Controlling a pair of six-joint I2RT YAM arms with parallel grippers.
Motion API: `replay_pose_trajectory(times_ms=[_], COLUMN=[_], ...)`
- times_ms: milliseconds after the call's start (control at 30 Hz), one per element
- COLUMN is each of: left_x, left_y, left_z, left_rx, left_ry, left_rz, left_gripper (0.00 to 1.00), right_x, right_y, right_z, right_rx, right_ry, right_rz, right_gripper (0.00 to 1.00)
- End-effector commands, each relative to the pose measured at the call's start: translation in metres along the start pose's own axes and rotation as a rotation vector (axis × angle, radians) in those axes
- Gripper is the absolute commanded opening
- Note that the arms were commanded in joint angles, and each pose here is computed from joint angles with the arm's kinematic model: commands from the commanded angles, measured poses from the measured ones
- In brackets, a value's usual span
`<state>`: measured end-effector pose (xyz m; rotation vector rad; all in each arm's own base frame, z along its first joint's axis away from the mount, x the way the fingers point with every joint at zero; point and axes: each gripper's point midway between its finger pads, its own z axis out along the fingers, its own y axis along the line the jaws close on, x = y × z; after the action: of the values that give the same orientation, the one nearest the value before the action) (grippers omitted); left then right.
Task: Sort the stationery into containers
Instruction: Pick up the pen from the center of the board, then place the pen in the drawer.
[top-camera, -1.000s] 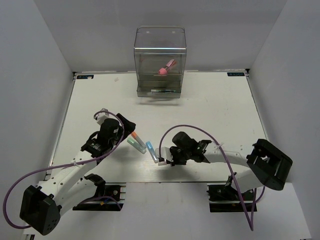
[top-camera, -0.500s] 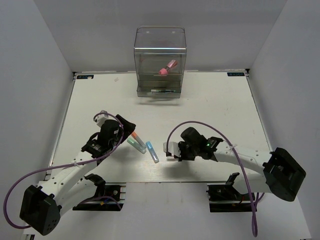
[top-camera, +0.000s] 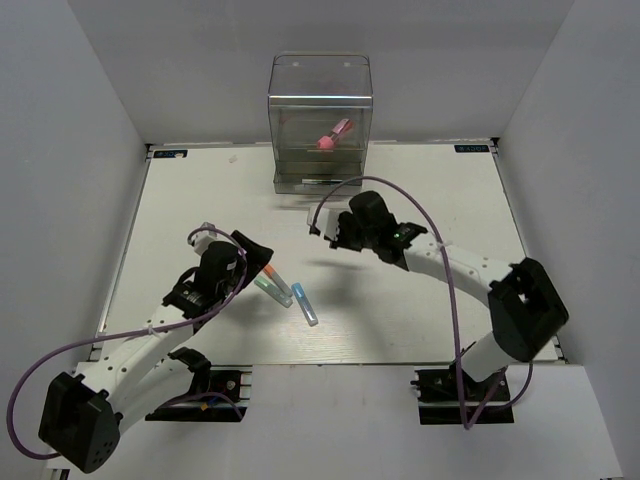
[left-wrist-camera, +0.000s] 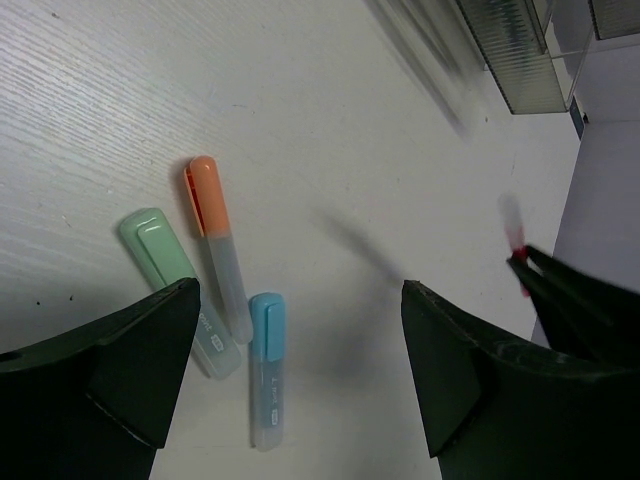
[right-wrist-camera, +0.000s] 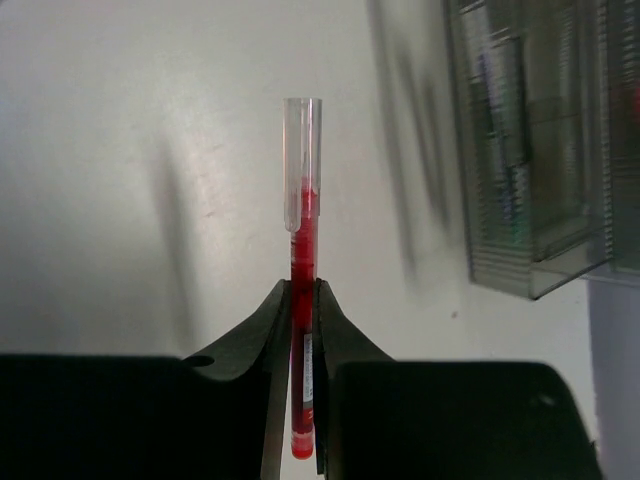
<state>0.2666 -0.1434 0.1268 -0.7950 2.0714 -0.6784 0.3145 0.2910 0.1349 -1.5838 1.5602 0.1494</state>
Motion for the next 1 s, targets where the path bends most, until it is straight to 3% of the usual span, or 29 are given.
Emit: replay_pose_trajectory(times_ms=[0,267,367,600,800,867,900,967], left_x=[-0.001,0.002,0.001,0.005,0.008,0.008,0.008,0.008], left_y=[-0.005,-0.004,-0.006,-0.006,-0.006,-0.006,-0.006,-0.006], left_z=[-0.004,-0.008,-0.008,-0.001,0.002,0.002,0.002,0.002], left_rx=[0.035,0.051,0.060,0.055,0.051,0.051,0.051,0.051], left_ry=[-0.004,0.009,0.005,0.017,0.030,0.030,0.030,0.030], left_rz=[-0.026,-0.037,-0.039,-0.037,-0.035,-0.035,-0.035,-0.035], left_gripper=[0.91,0.90,0.90,0.90,0.90,0.90,0.90,0.90], right_x=[-0.036,-0.060,-0.059,-0.031,-0.019,-0.012,-0.012,-0.013], right_y=[-0.071,-0.140,-0.147,-0.168,-0.197,-0.195,-0.199,-0.200], right_z=[0.003,0.027,0.043,0.095,0.110,0.118,0.116,0.114], right_rx=[0.155,0.213,0.184,0.160,0.215,0.199,0.212,0.223], right_ry=[-0.086,-0.120,-0.112,-0.034,0.012,0.024,0.022,0.012], right_rz=[-0.057,-0.167,-0.227,-0.281,-0.295,-0.290,-0.283,-0.268], right_gripper=[0.00,0.00,0.00,0.00,0.02,0.14,0.33,0.51])
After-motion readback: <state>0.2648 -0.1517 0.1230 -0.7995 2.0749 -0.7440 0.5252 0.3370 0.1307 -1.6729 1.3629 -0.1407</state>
